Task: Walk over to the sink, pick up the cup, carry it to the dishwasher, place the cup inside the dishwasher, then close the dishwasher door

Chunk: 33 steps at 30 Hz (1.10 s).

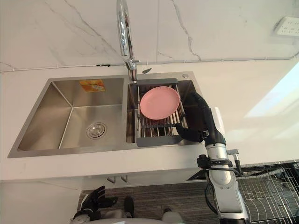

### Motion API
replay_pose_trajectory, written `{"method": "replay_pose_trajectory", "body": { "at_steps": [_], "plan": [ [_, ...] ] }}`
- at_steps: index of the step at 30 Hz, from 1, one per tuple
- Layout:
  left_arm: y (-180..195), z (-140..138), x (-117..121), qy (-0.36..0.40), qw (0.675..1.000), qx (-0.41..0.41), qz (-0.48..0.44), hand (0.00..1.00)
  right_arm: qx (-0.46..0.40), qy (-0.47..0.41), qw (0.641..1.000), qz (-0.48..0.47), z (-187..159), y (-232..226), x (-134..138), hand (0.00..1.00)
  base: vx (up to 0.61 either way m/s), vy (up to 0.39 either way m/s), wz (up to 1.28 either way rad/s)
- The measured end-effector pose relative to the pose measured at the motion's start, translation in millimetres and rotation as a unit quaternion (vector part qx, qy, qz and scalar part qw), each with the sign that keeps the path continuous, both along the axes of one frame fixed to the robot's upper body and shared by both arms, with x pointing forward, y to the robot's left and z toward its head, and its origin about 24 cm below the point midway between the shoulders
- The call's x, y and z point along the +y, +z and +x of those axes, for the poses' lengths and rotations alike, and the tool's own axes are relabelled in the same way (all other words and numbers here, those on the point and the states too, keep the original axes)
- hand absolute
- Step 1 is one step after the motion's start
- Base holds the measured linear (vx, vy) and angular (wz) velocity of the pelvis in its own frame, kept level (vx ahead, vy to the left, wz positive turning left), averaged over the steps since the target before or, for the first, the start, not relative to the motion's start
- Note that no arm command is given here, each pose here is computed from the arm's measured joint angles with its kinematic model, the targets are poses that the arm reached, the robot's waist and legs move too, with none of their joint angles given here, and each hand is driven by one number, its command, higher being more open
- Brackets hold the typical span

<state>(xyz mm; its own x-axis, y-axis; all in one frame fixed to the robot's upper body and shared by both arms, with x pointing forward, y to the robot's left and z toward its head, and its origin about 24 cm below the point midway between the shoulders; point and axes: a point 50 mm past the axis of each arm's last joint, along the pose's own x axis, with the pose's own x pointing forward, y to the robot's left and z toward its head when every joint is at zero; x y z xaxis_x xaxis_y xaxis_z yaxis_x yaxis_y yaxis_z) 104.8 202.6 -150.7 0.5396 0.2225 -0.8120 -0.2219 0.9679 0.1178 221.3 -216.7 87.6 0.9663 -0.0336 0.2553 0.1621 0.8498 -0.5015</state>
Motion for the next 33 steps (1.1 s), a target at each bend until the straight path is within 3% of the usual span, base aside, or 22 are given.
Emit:
{"method": "replay_pose_trajectory", "body": {
  "at_steps": [9, 20, 33],
  "plan": [
    [3, -1, 5, 0.015, 1.000, -0.014, 0.005, 0.90, 0.042, -0.029, 0.998, -0.032, 9, -16, -6, 0.90, 0.00, 0.000, 0.00],
    [10, -9, 22, 0.047, 0.998, -0.032, 0.023, 0.90, -0.003, -0.044, 0.996, -0.075, 29, 4, -5, 0.90, -0.01, 0.002, 0.03],
    [14, -12, 35, 0.052, 0.997, -0.041, 0.042, 0.90, 0.004, -0.021, 0.977, -0.214, 58, 11, -7, 0.90, 0.00, -0.003, 0.05]
  ]
}}
